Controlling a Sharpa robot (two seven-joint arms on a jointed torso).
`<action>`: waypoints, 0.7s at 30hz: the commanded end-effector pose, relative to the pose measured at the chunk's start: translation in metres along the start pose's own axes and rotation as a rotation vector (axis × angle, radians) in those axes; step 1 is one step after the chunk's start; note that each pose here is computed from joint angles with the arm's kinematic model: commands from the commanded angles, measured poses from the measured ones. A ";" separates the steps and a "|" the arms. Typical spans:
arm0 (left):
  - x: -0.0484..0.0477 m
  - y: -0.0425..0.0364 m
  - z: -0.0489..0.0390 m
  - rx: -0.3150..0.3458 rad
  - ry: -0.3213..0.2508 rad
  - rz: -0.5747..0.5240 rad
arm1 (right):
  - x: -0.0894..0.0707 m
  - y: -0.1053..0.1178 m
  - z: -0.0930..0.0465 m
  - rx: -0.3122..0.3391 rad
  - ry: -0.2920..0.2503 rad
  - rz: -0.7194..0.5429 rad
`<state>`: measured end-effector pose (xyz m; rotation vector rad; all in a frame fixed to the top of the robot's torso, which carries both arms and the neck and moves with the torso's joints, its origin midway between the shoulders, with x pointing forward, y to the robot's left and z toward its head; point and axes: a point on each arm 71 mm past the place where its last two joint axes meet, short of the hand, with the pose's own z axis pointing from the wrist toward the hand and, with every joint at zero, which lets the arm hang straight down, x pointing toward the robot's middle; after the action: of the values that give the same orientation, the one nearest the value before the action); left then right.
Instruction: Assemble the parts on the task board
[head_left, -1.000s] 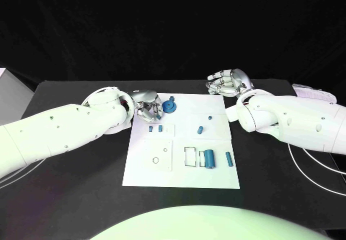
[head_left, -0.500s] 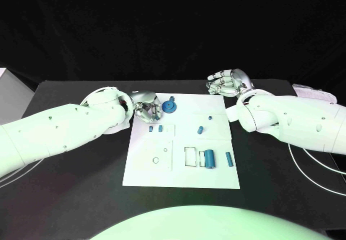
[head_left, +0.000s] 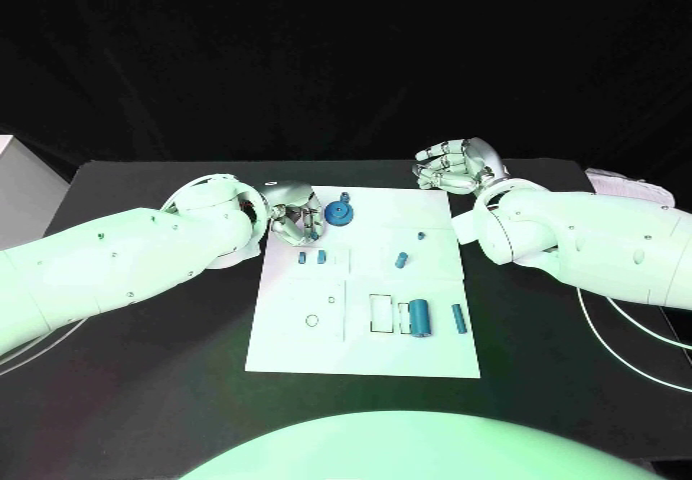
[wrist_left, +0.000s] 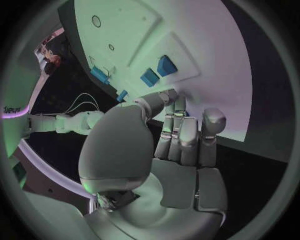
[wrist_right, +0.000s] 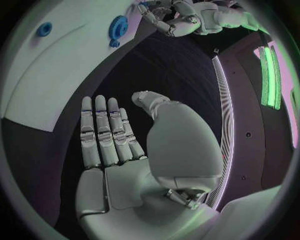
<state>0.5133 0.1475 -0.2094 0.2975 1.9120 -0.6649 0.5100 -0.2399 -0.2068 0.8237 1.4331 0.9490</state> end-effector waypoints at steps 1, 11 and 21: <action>0.0017 -0.0001 0.0008 -0.007 -0.001 0.001 | 0.002 0.001 0.000 -0.013 0.018 0.000; 0.0009 -0.0024 0.0020 0.002 -0.012 -0.014 | 0.002 0.001 0.000 -0.012 0.018 0.000; 0.0022 -0.0029 0.0026 0.001 0.007 -0.022 | 0.002 0.001 0.000 -0.012 0.019 0.000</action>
<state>0.5139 0.1458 -0.2106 0.2837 1.9095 -0.6684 0.5101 -0.2396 -0.2068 0.8234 1.4340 0.9495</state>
